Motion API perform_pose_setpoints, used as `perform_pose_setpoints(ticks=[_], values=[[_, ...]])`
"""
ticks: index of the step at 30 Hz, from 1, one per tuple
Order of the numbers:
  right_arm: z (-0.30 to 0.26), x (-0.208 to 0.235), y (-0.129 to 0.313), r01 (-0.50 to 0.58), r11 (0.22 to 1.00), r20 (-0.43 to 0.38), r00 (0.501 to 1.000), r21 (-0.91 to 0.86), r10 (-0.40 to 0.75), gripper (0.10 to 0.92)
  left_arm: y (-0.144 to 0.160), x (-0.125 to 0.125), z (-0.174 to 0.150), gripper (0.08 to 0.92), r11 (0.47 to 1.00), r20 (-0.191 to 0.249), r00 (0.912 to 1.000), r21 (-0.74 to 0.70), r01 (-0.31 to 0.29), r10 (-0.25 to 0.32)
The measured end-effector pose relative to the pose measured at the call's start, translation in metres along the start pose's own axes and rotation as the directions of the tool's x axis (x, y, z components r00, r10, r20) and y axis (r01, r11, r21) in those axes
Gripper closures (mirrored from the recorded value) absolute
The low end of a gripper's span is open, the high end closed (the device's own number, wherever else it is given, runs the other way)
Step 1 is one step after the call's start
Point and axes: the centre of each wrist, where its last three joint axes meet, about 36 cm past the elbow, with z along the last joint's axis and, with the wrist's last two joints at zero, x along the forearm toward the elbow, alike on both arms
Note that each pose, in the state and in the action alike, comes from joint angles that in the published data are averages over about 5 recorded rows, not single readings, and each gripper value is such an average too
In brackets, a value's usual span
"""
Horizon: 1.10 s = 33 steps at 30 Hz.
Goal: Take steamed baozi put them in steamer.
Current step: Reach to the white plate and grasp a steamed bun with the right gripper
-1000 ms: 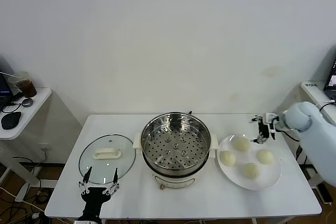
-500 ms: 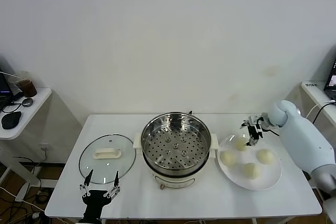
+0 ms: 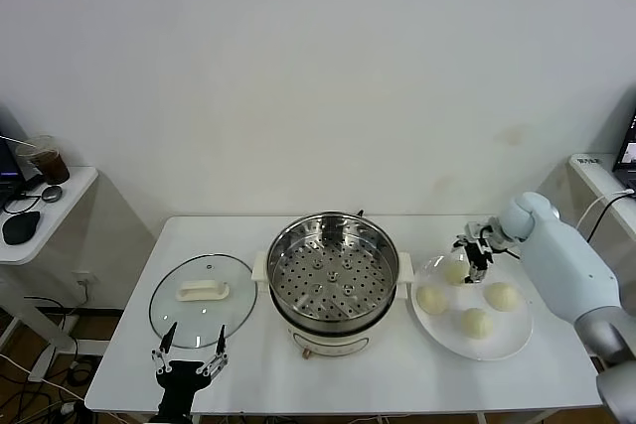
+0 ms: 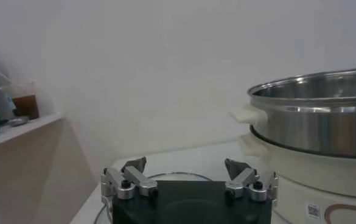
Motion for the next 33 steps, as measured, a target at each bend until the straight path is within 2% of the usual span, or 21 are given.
perform_pose_setpoints(ticks=[21, 33], values=[[0.006, -0.014, 0.004, 0.006, 1.000, -0.031, 0.999, -0.016, -0.006, 0.200, -0.001, 0.000, 0.000, 0.177, 1.000, -0.005, 1.0000, -0.002, -0.002, 0.002], [0.010, -0.013, 0.006, 0.004, 1.000, -0.031, 1.000, -0.024, -0.005, 0.344, -0.002, -0.001, 0.000, 0.177, 1.000, -0.006, 1.0000, 0.000, -0.003, 0.003]])
